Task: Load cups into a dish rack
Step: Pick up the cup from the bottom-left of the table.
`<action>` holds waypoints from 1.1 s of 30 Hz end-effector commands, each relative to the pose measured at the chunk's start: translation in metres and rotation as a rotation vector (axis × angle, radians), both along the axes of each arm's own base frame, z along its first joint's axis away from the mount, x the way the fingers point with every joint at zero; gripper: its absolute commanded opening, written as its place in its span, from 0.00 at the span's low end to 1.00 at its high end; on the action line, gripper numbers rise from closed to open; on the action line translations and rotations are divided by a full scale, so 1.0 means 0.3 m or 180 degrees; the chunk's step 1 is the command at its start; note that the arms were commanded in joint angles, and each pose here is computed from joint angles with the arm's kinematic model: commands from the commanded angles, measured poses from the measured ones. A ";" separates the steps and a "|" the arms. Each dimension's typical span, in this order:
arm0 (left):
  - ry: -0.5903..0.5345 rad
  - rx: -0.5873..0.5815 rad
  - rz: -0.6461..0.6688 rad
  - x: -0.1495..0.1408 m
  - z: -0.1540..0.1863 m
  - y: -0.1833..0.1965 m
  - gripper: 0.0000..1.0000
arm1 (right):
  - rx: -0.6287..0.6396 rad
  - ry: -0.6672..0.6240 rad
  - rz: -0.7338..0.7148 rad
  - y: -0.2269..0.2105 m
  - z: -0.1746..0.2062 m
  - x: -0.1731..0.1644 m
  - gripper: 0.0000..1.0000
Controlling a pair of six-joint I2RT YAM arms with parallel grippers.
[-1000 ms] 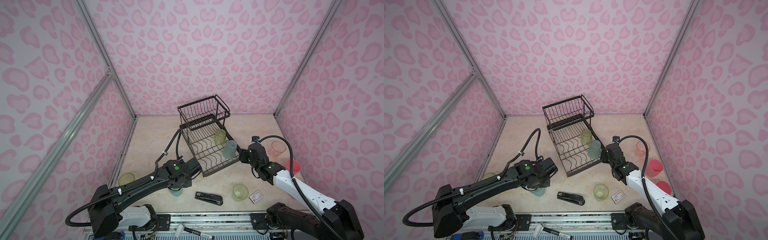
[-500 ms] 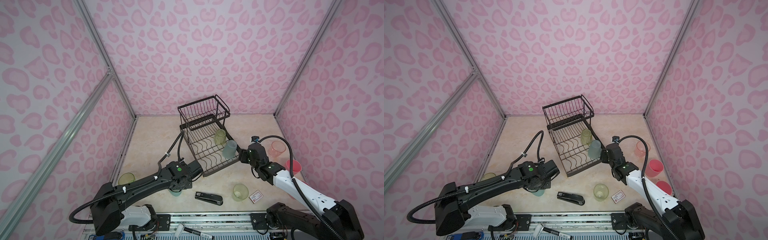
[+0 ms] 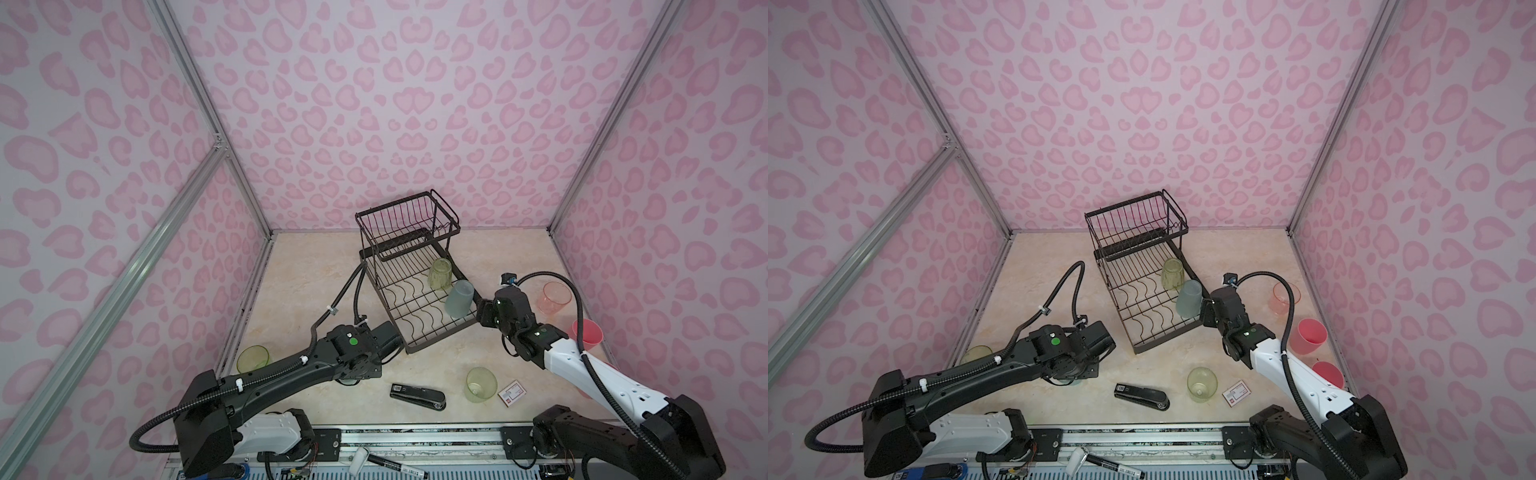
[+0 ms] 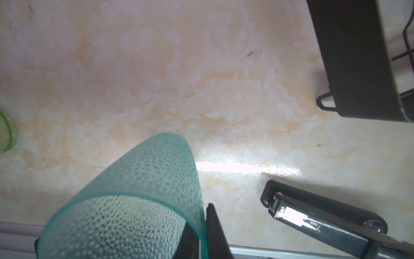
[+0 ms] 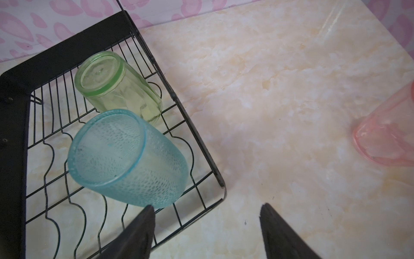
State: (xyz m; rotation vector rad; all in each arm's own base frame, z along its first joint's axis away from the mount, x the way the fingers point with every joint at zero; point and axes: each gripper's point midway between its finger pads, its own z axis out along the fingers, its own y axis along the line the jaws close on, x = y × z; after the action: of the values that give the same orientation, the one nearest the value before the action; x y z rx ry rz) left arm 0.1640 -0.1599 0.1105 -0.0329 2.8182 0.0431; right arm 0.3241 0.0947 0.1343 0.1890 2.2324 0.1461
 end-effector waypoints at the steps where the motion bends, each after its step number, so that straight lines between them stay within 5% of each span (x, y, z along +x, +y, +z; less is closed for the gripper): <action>1: -0.0195 -0.0160 -0.0089 0.031 0.054 -0.029 0.06 | 0.0068 -0.0029 -0.0037 0.003 -0.001 0.006 0.74; 18: -0.0746 -0.1596 -0.0328 0.138 0.335 -0.189 0.04 | 0.0295 -0.0026 -0.0163 -0.025 0.074 -0.019 0.74; 33: -0.1287 -0.3094 -0.0475 0.230 0.588 -0.285 0.04 | 0.1144 -0.0358 0.0023 0.098 0.323 -0.083 0.74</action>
State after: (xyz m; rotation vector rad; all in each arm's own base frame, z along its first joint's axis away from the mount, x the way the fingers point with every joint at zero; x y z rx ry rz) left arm 0.2287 -0.2267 0.2511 -0.0925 2.3118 -1.0188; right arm 0.3022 0.1113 0.2280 0.3449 2.0686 0.4794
